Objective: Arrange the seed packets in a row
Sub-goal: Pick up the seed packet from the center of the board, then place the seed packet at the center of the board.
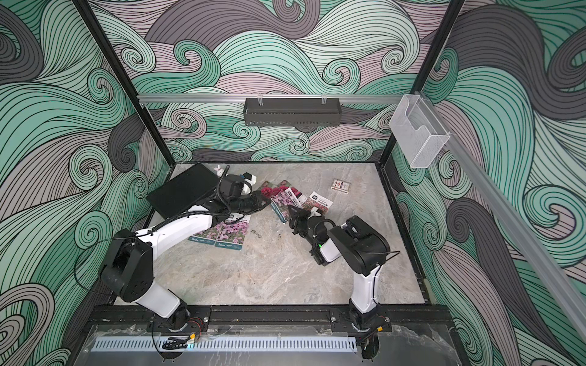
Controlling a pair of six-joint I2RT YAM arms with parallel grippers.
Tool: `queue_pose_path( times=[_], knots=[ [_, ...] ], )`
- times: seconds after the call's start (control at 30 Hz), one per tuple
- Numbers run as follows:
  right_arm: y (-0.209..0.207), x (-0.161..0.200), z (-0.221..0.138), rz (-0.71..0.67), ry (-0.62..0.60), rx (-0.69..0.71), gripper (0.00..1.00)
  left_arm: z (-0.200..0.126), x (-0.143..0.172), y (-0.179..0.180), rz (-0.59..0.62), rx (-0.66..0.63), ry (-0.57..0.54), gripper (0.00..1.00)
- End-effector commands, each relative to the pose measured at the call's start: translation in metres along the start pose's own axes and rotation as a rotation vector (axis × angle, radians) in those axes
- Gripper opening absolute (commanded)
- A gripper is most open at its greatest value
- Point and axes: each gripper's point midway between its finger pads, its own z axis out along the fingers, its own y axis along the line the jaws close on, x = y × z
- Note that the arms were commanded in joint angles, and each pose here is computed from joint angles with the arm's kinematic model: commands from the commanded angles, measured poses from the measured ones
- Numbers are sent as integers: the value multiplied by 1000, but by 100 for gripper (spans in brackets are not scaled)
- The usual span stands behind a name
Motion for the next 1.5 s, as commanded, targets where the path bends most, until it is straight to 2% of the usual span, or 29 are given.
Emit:
queue_pose_path(
  times=[0.0,0.33,0.67,0.8,1.0,1.47],
  knots=[
    [14,1,-2,-100,6,-7,27,-12,-2,-3,23,-3,-18,0],
    [27,6,-7,-316,59,76,18,-14,14,13,23,-35,2,0],
    [47,23,-13,-576,146,136,16,-29,20,13,52,-42,-6,0],
    [47,30,-21,-685,199,189,15,-50,19,3,82,-33,-24,22],
    [34,32,-38,-799,257,269,15,-72,23,3,109,-69,-26,40],
    [-19,65,-51,-863,404,375,15,-109,-5,33,53,-234,-199,43]
  ],
)
